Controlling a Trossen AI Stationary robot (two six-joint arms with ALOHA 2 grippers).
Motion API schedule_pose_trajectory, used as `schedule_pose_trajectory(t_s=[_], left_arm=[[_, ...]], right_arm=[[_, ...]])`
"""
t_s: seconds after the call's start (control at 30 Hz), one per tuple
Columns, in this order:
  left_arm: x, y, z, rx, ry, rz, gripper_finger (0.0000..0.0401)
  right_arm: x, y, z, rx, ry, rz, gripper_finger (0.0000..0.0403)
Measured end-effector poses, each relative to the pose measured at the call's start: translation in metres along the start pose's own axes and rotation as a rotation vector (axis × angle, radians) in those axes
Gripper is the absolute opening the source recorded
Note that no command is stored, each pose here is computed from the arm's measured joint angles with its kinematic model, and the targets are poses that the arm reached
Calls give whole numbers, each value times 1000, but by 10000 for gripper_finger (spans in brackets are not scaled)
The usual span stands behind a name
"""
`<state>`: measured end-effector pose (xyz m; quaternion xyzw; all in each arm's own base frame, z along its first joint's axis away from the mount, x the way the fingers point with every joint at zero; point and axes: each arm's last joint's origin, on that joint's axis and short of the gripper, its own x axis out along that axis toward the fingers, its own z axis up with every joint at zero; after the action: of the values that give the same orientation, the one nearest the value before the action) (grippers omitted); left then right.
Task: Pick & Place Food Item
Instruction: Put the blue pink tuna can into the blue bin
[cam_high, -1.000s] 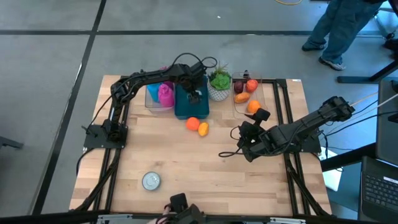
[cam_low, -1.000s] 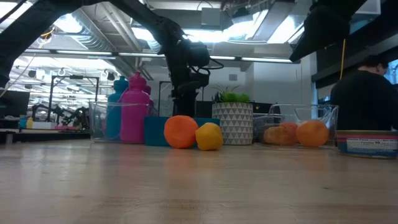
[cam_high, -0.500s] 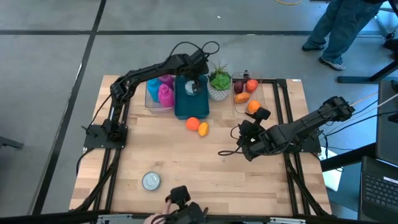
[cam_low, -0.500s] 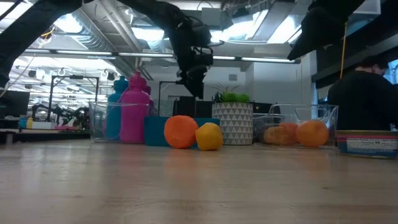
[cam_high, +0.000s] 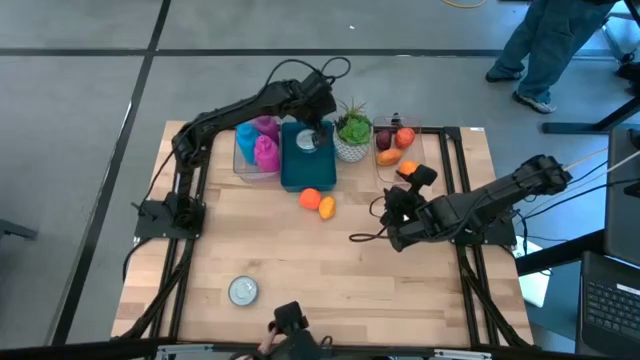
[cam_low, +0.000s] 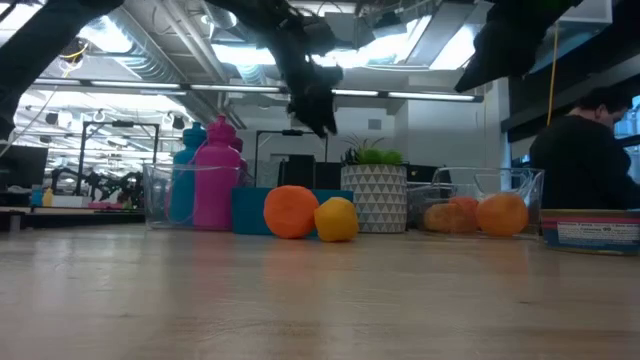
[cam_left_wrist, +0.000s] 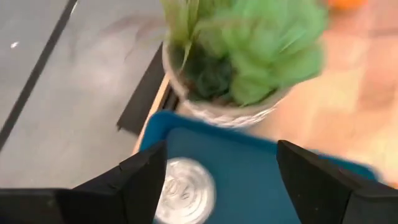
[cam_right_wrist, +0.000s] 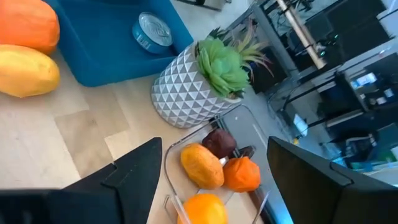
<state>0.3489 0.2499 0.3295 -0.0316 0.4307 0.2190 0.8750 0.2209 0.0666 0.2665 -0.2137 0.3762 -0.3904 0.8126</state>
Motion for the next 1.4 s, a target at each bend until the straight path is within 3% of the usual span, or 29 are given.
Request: schedule_pose_trajectory(t_s=[0.23,0.4,0.53,0.73,0.97,1.23,1.4], left_arm=[[-49,0,14,-47,-187,-48,273],[-81,-9,18,-19,-286,-162,269],[-90,-19,13,14,-330,-218,271],[-86,-37,-11,32,-397,-281,269],[-74,-66,-57,49,-552,-314,271],[-57,-102,-103,54,-876,-382,271],[-50,-113,-114,127,-922,-375,269]], right_arm=[[1,-5,-6,117,-24,56,286],[6,0,-27,240,-87,255,286],[7,0,-39,330,-199,424,286],[10,4,-55,364,-329,603,286],[14,14,-62,374,-452,683,286],[13,10,-55,444,-576,647,286],[13,9,-53,427,-601,629,286]])
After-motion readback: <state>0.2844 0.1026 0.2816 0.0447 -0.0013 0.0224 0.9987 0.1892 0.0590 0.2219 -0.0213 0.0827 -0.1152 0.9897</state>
